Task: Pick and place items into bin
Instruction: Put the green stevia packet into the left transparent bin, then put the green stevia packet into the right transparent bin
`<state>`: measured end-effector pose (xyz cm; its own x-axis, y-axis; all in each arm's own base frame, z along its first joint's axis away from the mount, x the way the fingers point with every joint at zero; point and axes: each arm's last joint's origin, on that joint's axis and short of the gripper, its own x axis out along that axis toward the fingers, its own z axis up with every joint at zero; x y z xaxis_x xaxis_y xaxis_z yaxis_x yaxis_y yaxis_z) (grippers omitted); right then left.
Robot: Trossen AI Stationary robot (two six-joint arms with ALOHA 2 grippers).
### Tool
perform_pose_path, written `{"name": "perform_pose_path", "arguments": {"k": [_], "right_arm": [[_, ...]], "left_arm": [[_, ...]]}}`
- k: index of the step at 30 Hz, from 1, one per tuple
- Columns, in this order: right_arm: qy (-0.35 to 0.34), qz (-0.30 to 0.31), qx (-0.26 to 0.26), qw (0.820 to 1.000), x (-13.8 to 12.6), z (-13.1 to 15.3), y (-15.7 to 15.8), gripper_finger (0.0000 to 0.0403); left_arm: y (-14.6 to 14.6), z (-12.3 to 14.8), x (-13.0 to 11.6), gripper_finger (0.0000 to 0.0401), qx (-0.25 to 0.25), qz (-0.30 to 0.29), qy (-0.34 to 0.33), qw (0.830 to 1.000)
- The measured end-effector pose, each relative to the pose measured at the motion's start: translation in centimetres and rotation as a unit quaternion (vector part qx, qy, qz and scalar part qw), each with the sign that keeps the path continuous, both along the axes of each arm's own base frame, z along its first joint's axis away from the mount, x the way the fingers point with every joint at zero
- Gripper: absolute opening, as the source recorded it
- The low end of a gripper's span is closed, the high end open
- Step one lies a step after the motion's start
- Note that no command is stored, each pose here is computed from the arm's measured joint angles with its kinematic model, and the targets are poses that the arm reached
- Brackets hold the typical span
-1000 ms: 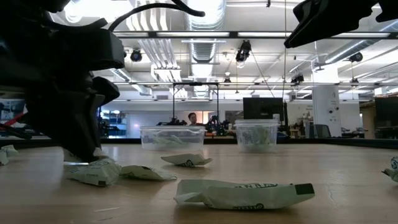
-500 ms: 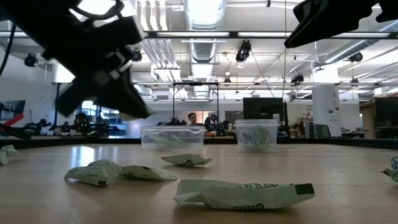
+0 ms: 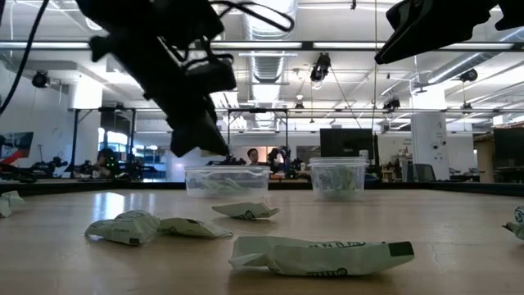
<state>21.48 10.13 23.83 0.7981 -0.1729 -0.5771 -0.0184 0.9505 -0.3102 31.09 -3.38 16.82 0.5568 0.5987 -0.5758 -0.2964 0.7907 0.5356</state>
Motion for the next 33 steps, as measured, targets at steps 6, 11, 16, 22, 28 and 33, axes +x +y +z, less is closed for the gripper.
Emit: {"name": "perform_pose_path", "arguments": {"k": [6,11,16,22,28,33], "right_arm": [[0.003,0.0,-0.002,1.0,-0.1,-0.2,0.0,0.0067],[0.004,-0.001,-0.001,1.0,-0.1,-0.4,-0.1,0.0073],[0.004,-0.004,0.002,1.0,-0.1,-0.4,-0.1,0.0075],[0.005,-0.006,0.004,1.0,-0.2,-0.5,-0.1,0.0067],[0.02,0.001,0.024,1.0,-0.4,-1.3,-0.1,0.0064],[0.066,0.064,0.104,0.99,-0.9,-2.7,0.3,0.007]], "left_arm": [[2.9,-0.1,0.4,0.0011,-0.051,0.017,0.001,0.999],[3.7,-0.1,0.4,0.0011,-0.059,0.028,-0.001,0.998],[3.8,-0.1,0.4,0.0013,-0.063,0.036,-0.006,0.997],[3.8,-0.1,0.4,0.0054,-0.062,0.036,-0.005,0.997],[3.7,-0.1,0.4,0.0102,-0.062,0.036,-0.004,0.997],[2.5,0.4,0.4,0.0116,-0.069,0.011,-0.012,0.997]]}}
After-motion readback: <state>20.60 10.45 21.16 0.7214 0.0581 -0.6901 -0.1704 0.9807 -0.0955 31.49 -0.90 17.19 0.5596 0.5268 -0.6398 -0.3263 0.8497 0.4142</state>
